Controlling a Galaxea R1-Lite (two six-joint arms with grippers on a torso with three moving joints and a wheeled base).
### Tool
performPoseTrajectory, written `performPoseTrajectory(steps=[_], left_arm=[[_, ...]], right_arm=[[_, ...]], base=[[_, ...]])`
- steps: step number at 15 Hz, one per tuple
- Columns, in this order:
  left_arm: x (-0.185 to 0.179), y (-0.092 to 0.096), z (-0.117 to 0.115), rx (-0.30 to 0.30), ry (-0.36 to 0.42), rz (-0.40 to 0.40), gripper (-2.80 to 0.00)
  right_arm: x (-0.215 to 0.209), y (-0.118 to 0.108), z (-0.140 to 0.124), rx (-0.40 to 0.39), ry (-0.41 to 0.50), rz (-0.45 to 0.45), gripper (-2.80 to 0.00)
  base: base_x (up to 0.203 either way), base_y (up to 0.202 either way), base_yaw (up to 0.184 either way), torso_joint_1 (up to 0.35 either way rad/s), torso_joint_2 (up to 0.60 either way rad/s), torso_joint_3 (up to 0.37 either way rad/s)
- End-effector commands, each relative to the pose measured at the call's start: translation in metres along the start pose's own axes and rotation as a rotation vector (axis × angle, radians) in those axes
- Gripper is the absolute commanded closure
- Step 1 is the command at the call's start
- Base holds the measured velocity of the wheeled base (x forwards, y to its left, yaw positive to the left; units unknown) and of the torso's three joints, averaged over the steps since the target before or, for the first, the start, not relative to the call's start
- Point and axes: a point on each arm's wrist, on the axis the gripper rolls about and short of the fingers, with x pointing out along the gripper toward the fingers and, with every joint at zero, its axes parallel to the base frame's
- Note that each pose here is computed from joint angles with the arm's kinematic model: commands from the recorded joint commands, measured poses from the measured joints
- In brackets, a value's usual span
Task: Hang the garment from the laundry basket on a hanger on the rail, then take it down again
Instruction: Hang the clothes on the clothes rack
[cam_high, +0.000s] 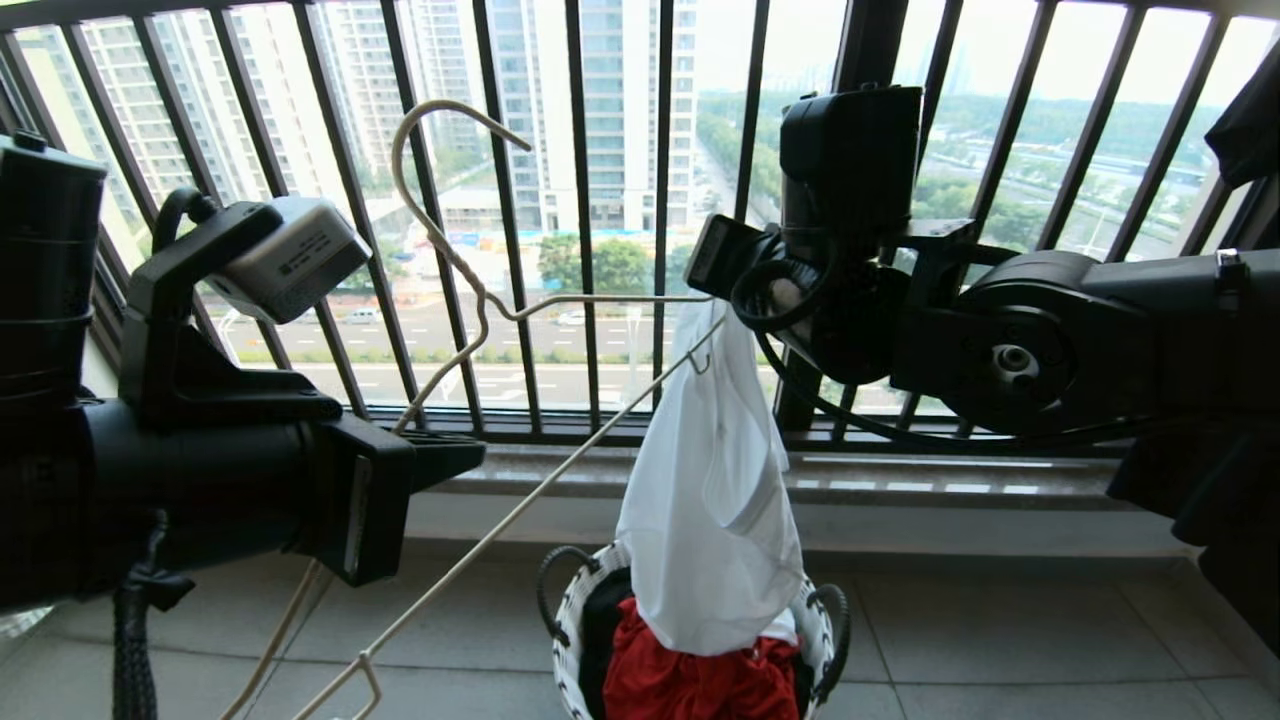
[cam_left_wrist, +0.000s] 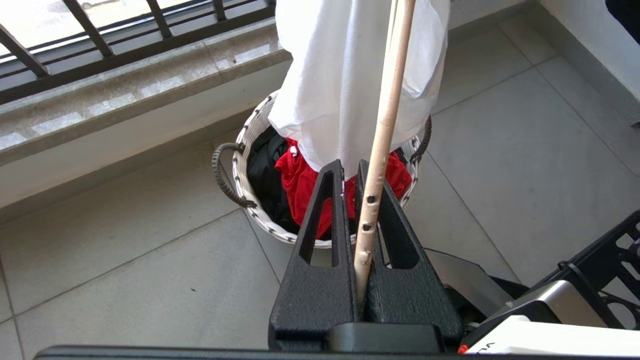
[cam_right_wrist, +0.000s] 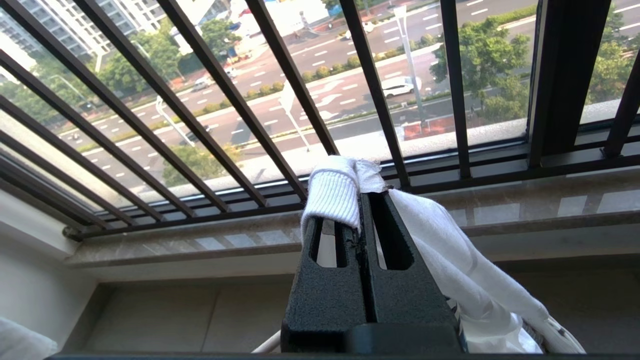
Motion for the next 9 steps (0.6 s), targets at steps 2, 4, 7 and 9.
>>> performPoseTrajectory(steps=[2,4,7,9], left_arm=[[0.004,-0.005,0.001,-0.017,0.01,-0.022,0.0],[0.007,-0.01,0.0,-0.034,0.021,-0.041,0.0],[0.017,-0.014,-0.002,-0.064,0.047,-0.052,0.0],[0.014,-0.015,0.003,-0.095,0.027,-0.055,0.0]], right_arm=[[0.004,-0.004,0.002,0.004,-0.011,-0.016,0.0],[0.006,-0.006,0.004,0.003,-0.013,-0.02,0.0],[0.006,-0.006,0.003,0.003,-0.013,-0.019,0.0],[0.007,-0.006,0.002,0.0,-0.009,-0.022,0.0]], base=[[0.0,0.0,0.0,0.0,0.0,0.0],[0.0,0.0,0.0,0.0,0.0,0.0],[0.0,0.0,0.0,0.0,0.0,0.0],[0.0,0.0,0.0,0.0,0.0,0.0]])
